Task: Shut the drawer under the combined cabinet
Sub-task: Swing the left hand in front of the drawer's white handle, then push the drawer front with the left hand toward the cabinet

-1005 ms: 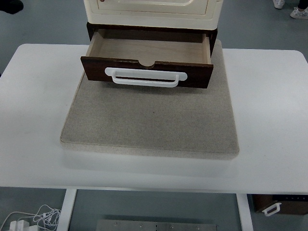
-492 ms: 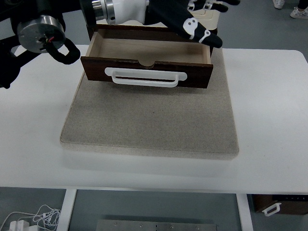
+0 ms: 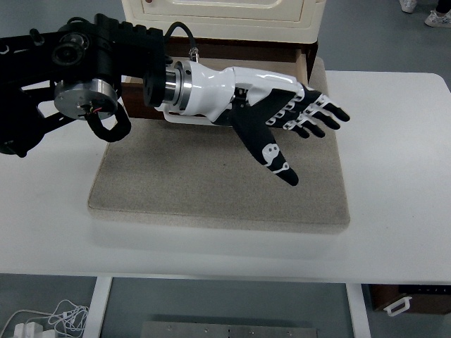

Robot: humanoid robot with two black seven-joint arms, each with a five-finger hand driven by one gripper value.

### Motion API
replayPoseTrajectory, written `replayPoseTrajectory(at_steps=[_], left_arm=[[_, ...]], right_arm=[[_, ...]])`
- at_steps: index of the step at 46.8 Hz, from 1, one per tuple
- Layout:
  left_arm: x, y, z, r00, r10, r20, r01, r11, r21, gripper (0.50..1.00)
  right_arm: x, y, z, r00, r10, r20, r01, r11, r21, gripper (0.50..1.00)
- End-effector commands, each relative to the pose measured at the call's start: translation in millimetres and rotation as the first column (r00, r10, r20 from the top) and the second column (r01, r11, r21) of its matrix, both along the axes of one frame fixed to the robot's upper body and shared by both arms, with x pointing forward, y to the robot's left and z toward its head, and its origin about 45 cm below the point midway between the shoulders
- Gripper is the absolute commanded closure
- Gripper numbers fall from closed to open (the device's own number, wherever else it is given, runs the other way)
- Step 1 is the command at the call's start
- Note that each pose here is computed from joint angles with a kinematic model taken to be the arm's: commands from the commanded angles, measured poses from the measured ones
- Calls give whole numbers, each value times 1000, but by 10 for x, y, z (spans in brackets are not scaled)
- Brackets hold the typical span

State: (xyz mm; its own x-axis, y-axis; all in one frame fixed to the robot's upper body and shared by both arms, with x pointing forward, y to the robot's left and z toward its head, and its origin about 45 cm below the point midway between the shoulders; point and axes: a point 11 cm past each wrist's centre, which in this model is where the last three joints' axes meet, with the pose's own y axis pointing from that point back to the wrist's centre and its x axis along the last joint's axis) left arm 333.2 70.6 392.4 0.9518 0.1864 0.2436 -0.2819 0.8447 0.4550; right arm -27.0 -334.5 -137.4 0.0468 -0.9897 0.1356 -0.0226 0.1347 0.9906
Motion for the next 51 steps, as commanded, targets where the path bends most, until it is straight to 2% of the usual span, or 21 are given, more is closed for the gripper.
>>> replayPoseTrajectory(at_steps=[1,15,23,31,45,51], left_arm=[[-33,53,-138,999,-21,-26,23,997,79,504],[-1,181,-426,1000,-16,-6,17,966,259,504],[104,276,-518,1000,16,-6,-13,942,335,504],[207,351,-490,999,34,6,-33,929,368,504],[245,476,-574,999,43,-3,-38,901,432,504],[318,533,-572,998,69,6,-65,892,447,504]], right_arm=[[-1,0,0,1000,1,0,-1,1000,0,548],[-1,0,0,1000,1,0,-1,1000,0,548],[0,0,0,1000,-1,0,1,1000,0,548],[-1,0,0,1000,1,0,-1,1000,0,548],[-1,0,0,1000,1,0,-1,1000,0,548],[-1,0,0,1000,1,0,-1,1000,0,548]])
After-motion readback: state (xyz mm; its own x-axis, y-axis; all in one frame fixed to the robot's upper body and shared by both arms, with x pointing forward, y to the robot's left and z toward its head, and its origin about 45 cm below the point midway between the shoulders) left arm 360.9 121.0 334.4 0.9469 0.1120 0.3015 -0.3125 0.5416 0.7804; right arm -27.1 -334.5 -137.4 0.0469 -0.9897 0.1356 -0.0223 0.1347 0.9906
